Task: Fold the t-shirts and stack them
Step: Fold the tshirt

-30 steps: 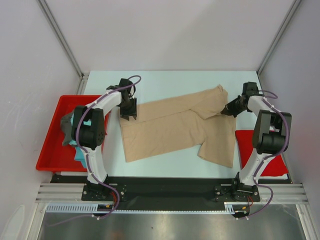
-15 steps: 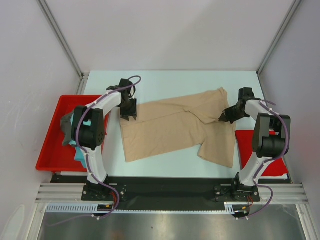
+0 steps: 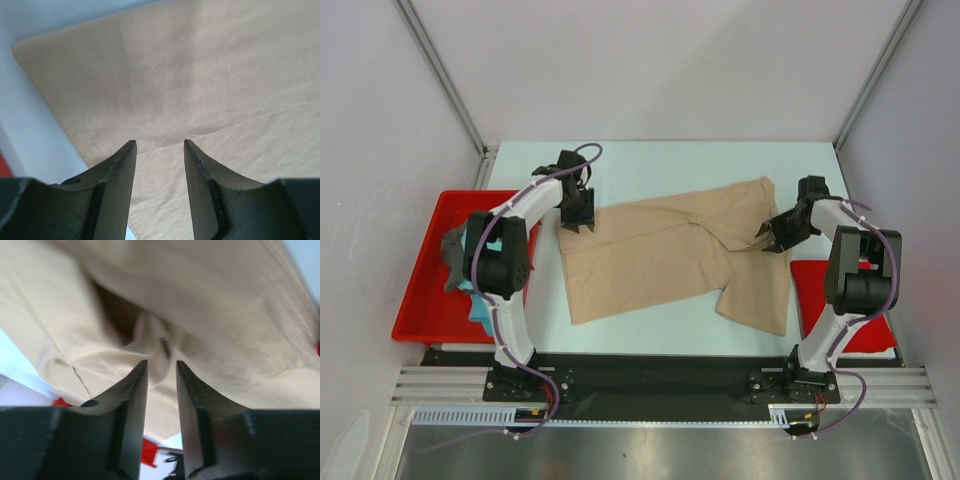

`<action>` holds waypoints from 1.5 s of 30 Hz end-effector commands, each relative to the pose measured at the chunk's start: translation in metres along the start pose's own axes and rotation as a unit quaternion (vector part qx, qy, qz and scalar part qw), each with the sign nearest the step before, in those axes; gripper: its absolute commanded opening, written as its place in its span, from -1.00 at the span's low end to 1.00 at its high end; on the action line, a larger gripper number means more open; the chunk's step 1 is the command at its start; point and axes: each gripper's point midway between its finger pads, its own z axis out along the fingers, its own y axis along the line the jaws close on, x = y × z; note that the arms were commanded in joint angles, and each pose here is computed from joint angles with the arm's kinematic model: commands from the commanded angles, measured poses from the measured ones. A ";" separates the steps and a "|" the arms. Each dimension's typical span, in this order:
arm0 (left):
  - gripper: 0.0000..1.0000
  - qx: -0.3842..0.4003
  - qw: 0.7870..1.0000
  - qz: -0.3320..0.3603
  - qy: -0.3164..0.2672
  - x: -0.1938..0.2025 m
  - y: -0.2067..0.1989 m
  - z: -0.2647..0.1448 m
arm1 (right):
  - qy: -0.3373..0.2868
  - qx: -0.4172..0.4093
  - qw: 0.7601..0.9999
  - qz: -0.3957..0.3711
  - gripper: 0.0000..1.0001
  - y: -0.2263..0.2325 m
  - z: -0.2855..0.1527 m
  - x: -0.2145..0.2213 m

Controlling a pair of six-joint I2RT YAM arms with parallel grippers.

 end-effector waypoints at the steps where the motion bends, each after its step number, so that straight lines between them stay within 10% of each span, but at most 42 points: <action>1: -0.03 -0.001 1.000 0.002 -0.024 -0.020 0.002 -0.006 | -0.065 -0.027 0.991 -0.112 0.04 0.036 -0.032 -0.029; 6: -0.02 0.007 1.000 -0.018 -0.022 -0.030 0.010 -0.001 | -0.191 -0.108 0.944 -0.247 0.42 0.120 -0.065 -0.084; 15: -0.02 0.030 0.999 -0.037 0.002 -0.041 0.006 0.020 | -0.219 -0.133 0.911 -0.322 0.19 0.210 -0.018 -0.162; 38: -0.02 0.029 0.998 -0.060 0.020 -0.042 0.020 0.036 | -0.167 -0.103 0.923 -0.333 -0.10 0.185 0.049 -0.144; 45: -0.01 0.017 0.998 -0.060 0.032 -0.035 0.026 0.045 | -0.205 -0.094 0.921 -0.318 -0.76 0.187 0.052 -0.167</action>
